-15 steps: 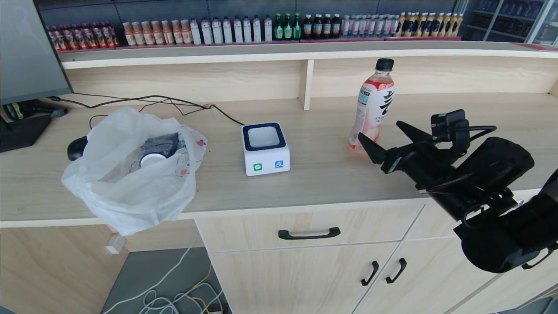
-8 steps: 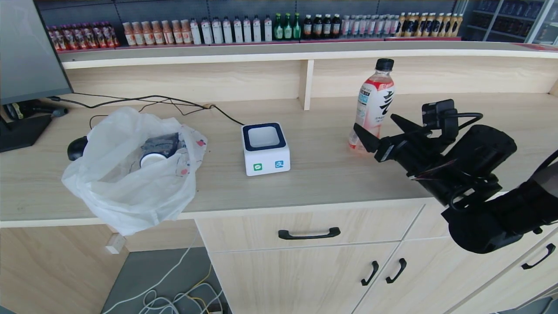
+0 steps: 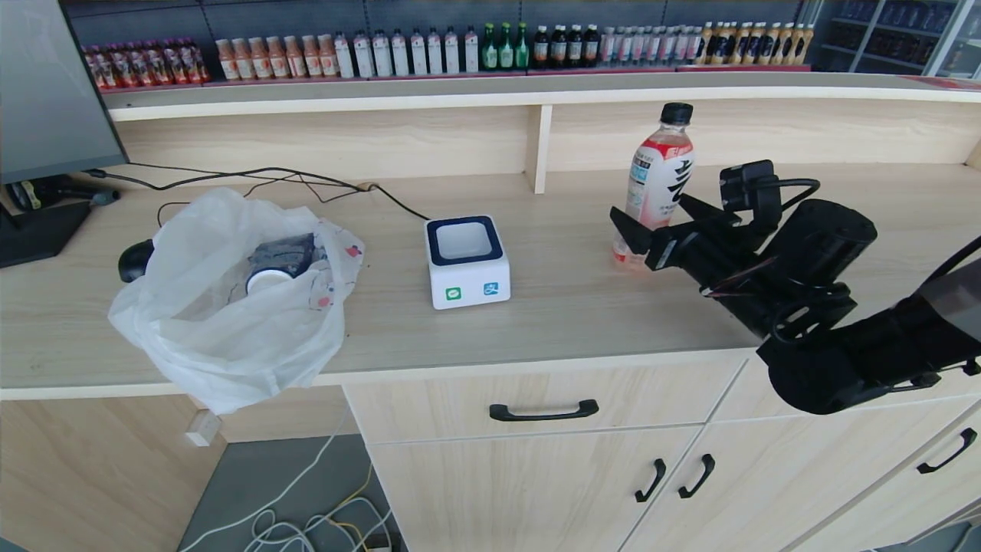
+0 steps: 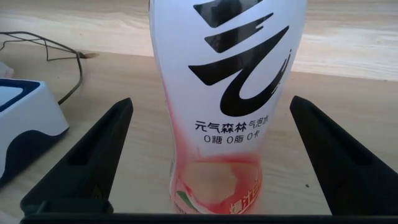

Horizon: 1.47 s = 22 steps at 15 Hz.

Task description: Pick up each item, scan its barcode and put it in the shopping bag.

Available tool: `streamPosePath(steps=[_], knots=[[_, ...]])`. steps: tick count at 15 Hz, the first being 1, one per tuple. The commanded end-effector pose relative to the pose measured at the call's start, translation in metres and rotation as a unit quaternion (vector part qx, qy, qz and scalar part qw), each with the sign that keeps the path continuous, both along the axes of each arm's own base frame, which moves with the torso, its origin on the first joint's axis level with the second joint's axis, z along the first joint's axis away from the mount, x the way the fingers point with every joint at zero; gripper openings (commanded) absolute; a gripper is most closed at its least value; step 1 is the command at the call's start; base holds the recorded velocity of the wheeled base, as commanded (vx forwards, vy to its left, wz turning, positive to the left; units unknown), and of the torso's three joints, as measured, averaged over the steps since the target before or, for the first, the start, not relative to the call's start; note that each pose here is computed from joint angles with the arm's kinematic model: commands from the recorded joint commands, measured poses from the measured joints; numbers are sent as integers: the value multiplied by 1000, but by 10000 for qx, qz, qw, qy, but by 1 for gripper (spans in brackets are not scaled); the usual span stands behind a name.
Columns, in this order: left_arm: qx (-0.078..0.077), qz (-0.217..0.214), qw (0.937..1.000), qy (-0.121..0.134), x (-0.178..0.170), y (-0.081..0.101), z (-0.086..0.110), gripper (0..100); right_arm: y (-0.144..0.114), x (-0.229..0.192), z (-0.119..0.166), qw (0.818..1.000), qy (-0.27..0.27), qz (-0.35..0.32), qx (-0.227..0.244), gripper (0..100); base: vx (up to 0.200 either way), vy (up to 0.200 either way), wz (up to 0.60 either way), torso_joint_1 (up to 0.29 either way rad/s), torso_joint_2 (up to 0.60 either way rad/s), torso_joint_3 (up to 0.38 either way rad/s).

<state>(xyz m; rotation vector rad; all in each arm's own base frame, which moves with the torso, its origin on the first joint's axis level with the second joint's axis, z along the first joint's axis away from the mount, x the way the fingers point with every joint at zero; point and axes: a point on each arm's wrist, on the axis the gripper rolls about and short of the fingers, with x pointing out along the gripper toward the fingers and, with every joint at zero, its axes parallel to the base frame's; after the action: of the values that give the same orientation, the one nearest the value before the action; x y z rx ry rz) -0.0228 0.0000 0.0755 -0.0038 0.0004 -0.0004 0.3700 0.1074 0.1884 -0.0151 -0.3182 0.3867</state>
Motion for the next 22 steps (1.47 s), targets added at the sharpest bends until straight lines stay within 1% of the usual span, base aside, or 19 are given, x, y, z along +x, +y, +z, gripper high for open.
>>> streamPosePath(steps=[1, 7, 9, 17, 18, 22], knots=[[-4, 2, 10000, -2, 0, 0, 0, 100, 1, 3, -1, 10000, 12, 6, -4, 100, 0, 0, 0, 0, 0, 0], [-4, 2, 10000, -2, 0, 0, 0, 100, 4, 14, 6, 10000, 81, 15, -18, 100, 0, 0, 0, 0, 0, 0], [-4, 2, 10000, -2, 0, 0, 0, 100, 6, 21, 3, 10000, 81, 15, -18, 100, 0, 0, 0, 0, 0, 0], [-4, 2, 10000, -2, 0, 0, 0, 100, 10, 34, 5, 10000, -74, 15, 26, 100, 0, 0, 0, 0, 0, 0], [-4, -6, 10000, -2, 0, 0, 0, 100, 10, 34, 7, 9999, -118, 15, 38, 0, 0, 0, 0, 0, 0, 0], [-4, 2, 10000, -2, 0, 0, 0, 100, 10, 35, 14, 9997, -237, 15, 69, 0, 0, 0, 0, 0, 0, 0]])
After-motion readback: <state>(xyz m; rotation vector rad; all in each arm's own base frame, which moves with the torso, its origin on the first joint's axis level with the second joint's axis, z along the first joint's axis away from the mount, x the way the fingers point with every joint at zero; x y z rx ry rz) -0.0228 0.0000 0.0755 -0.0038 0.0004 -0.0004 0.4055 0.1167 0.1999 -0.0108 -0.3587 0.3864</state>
